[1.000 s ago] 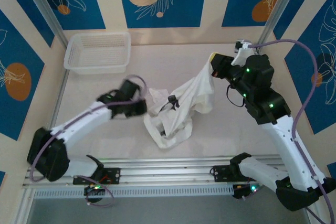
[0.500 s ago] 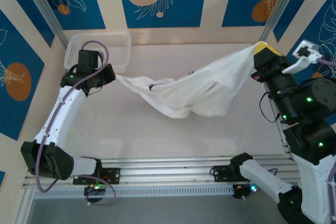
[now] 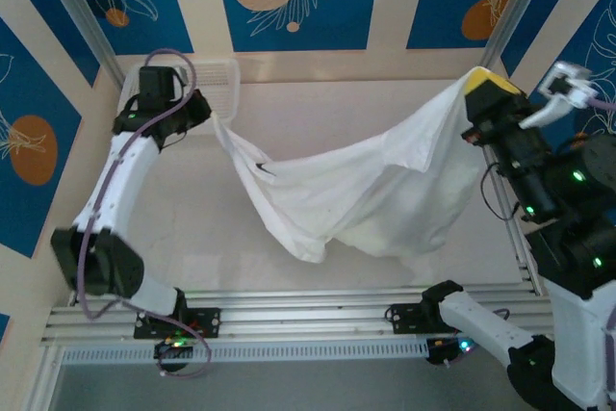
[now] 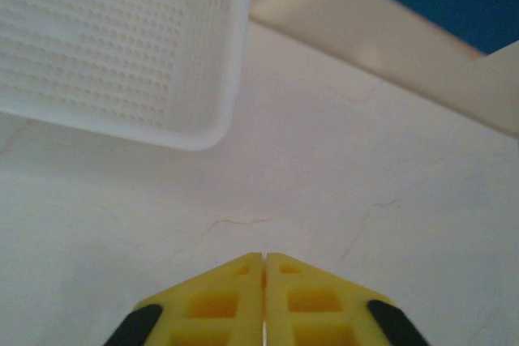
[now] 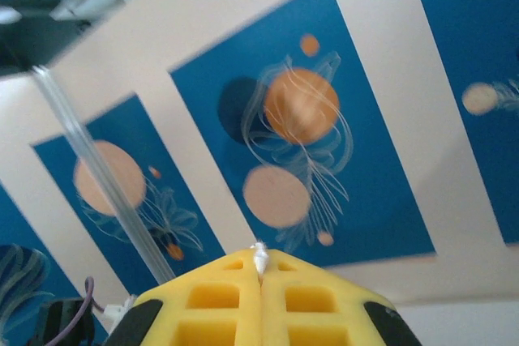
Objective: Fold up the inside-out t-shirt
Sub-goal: Flatten out the T-shirt at the center of the table.
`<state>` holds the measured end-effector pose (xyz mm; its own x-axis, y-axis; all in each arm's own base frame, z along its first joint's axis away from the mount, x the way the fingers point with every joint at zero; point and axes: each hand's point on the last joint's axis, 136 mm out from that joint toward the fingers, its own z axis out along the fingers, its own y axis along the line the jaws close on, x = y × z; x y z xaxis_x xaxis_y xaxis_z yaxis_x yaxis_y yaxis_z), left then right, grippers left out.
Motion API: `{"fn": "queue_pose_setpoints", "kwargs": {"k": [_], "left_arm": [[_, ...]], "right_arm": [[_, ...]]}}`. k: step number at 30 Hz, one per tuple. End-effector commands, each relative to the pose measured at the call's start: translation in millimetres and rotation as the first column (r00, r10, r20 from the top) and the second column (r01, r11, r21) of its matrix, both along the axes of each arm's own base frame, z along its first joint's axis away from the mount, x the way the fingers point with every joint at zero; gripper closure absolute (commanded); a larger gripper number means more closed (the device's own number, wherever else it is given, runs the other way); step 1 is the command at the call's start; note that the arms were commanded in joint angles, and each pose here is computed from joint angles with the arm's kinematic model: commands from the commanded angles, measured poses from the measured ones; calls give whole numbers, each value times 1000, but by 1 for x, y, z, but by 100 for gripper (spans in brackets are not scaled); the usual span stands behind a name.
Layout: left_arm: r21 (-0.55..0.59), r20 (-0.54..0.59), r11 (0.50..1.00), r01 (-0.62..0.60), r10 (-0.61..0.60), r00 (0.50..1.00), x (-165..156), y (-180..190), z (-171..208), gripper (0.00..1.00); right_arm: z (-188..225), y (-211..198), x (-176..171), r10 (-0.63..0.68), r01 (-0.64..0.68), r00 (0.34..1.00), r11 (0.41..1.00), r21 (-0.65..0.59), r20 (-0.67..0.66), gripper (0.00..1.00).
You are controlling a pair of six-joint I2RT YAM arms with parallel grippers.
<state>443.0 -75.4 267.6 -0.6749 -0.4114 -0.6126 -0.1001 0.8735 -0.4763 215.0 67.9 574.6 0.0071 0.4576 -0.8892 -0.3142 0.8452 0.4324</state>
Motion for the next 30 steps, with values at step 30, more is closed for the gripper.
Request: {"fn": "queue_pose_setpoints", "kwargs": {"k": [30], "left_arm": [[97,-579,987,127,-48,814,-187,-158,-205,62]], "right_arm": [[-179,19,84,80,-45,813,996,74,-576,100]]}}
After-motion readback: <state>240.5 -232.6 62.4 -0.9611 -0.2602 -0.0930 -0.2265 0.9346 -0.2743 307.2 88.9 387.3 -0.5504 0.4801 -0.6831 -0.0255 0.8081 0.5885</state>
